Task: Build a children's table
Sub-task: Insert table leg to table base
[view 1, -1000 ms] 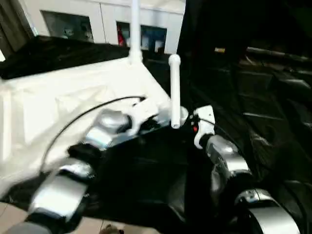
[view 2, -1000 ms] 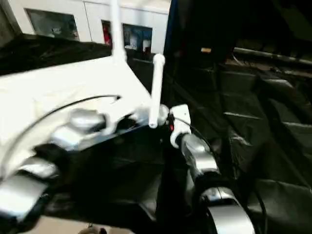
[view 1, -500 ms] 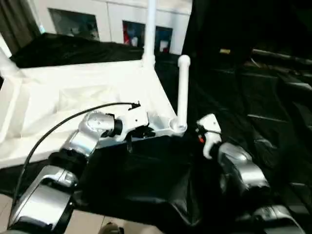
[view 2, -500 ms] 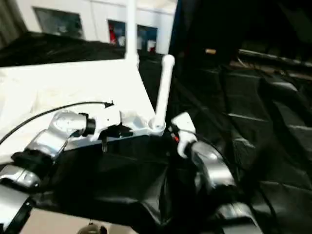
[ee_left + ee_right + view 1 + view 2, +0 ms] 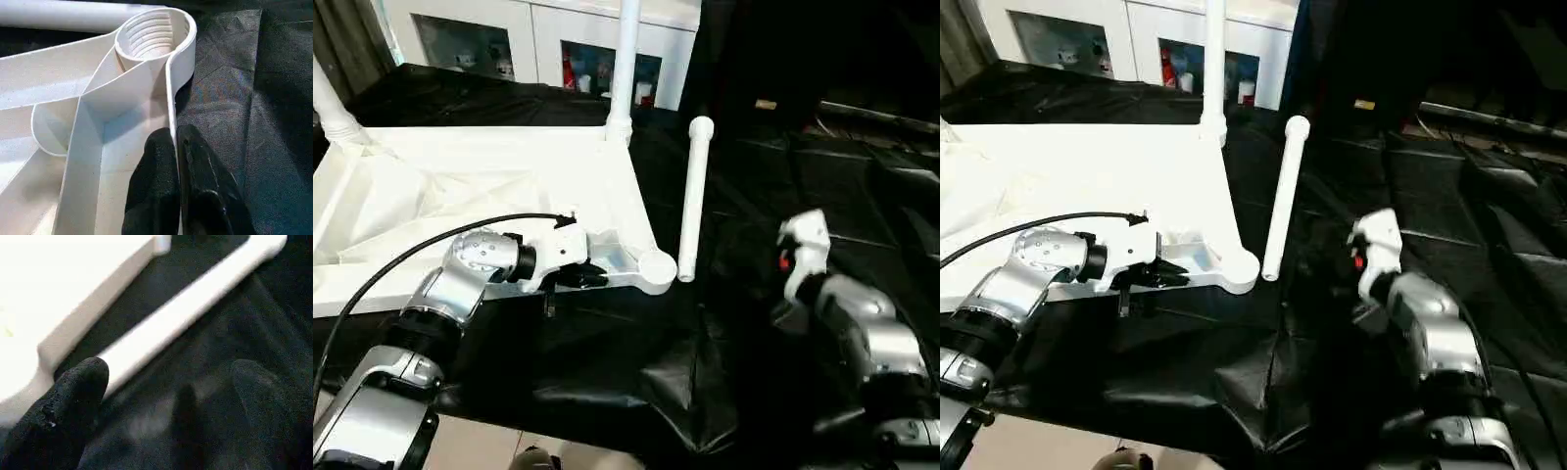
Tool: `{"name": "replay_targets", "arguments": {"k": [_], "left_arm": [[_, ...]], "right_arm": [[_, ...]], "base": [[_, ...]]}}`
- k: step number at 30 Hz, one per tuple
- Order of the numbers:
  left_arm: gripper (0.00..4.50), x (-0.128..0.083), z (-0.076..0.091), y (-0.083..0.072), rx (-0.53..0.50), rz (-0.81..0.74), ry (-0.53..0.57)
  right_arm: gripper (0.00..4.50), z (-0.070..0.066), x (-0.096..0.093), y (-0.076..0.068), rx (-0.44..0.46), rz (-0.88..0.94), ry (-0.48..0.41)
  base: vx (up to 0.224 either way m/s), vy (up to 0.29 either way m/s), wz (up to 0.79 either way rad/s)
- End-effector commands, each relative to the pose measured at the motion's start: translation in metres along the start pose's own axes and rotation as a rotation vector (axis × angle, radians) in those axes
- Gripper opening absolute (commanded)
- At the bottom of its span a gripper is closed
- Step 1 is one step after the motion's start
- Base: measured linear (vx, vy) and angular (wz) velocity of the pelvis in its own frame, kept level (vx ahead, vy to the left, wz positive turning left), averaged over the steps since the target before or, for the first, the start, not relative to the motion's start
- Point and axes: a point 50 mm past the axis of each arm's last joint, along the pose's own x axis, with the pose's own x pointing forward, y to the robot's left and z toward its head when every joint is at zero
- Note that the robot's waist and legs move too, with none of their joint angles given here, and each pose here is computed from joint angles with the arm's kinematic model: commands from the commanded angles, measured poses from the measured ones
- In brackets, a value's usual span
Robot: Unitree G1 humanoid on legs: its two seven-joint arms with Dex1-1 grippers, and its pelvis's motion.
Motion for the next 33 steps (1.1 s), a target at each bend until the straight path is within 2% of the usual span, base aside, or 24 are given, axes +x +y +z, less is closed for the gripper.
{"name": "replay_targets", "arguments": {"k": [1,3,4,7,8,9,10,11,12,14,16,17,19,21,23,24,27,28,30,32,33], "left_arm": [[0.28,-0.001,0.019,0.007,0.044,0.017,-0.085],[0.46,-0.001,0.019,0.007,0.043,0.017,-0.087],[0.67,-0.002,0.021,0.008,0.035,0.010,-0.097],[0.93,-0.004,0.025,0.010,0.021,0.010,-0.122],[0.93,-0.006,0.026,0.010,0.014,0.011,-0.131],[1.11,-0.006,0.026,0.010,0.014,0.011,-0.131],[1.23,-0.007,0.028,0.011,0.008,0.011,-0.141],[1.23,-0.009,0.029,0.012,0.000,0.018,-0.154],[1.31,-0.009,0.029,0.012,0.000,0.018,-0.154],[1.43,-0.014,0.034,0.015,-0.011,0.045,-0.180],[1.72,-0.019,0.036,0.020,-0.020,0.107,-0.193],[1.72,-0.020,0.037,0.020,-0.019,0.124,-0.192],[1.72,-0.022,0.037,0.021,-0.020,0.162,-0.193],[1.72,-0.023,0.038,0.021,-0.022,0.172,-0.193],[1.72,-0.022,0.040,0.017,-0.034,0.171,-0.207],[1.75,-0.022,0.040,0.017,-0.034,0.171,-0.207],[1.75,-0.020,0.042,0.016,-0.043,0.178,-0.222],[1.75,-0.020,0.044,0.016,-0.049,0.188,-0.233],[1.75,-0.019,0.046,0.016,-0.055,0.196,-0.241],[1.75,-0.018,0.049,0.016,-0.063,0.221,-0.256],[1.75,-0.018,0.049,0.016,-0.063,0.221,-0.256]], "right_arm": [[4.49,0.018,0.013,0.006,0.057,0.005,-0.052],[4.50,0.019,0.015,0.006,0.060,0.005,-0.052],[4.50,0.022,0.025,0.009,0.079,-0.009,-0.046],[4.50,0.026,0.052,0.015,0.110,-0.081,0.015],[4.50,0.026,0.059,0.018,0.116,-0.100,0.042],[4.50,0.026,0.059,0.018,0.116,-0.100,0.042],[4.50,0.024,0.065,0.020,0.117,-0.124,0.079],[4.50,0.021,0.070,0.022,0.082,-0.152,0.127],[4.50,0.021,0.070,0.022,0.082,-0.152,0.127],[4.50,0.014,0.076,0.024,0.016,-0.195,0.216],[4.50,0.005,0.077,0.022,-0.071,-0.261,0.325],[4.50,0.004,0.076,0.021,-0.085,-0.277,0.346],[4.50,0.000,0.075,0.018,-0.066,-0.313,0.404],[4.50,-0.002,0.075,0.017,-0.056,-0.322,0.422],[4.50,-0.007,0.074,0.018,0.019,-0.329,0.474],[4.20,-0.007,0.074,0.018,0.019,-0.329,0.474],[4.07,-0.009,0.073,0.017,0.046,-0.337,0.493],[3.78,-0.010,0.073,0.017,0.069,-0.342,0.499],[3.71,-0.010,0.073,0.016,0.094,-0.347,0.503],[3.64,-0.010,0.071,0.015,0.168,-0.351,0.503],[3.64,-0.010,0.071,0.015,0.168,-0.351,0.503]], "base": [[0.000,0.000,0.00],[0.000,0.000,0.00],[0.000,0.000,0.00],[0.000,0.000,0.00],[0.000,0.000,0.00],[0.000,0.000,0.00],[0.000,0.000,0.00],[0.000,0.000,0.00],[0.000,0.000,0.00],[0.000,0.000,0.00],[0.000,0.000,0.00],[0.000,0.000,0.00],[0.000,0.000,0.00],[0.000,0.000,0.00],[0.000,0.000,0.00],[0.000,0.000,0.00],[0.000,0.000,0.00],[0.000,0.000,0.00],[0.000,0.000,0.00],[0.000,0.000,0.00],[0.000,0.000,0.00]]}}
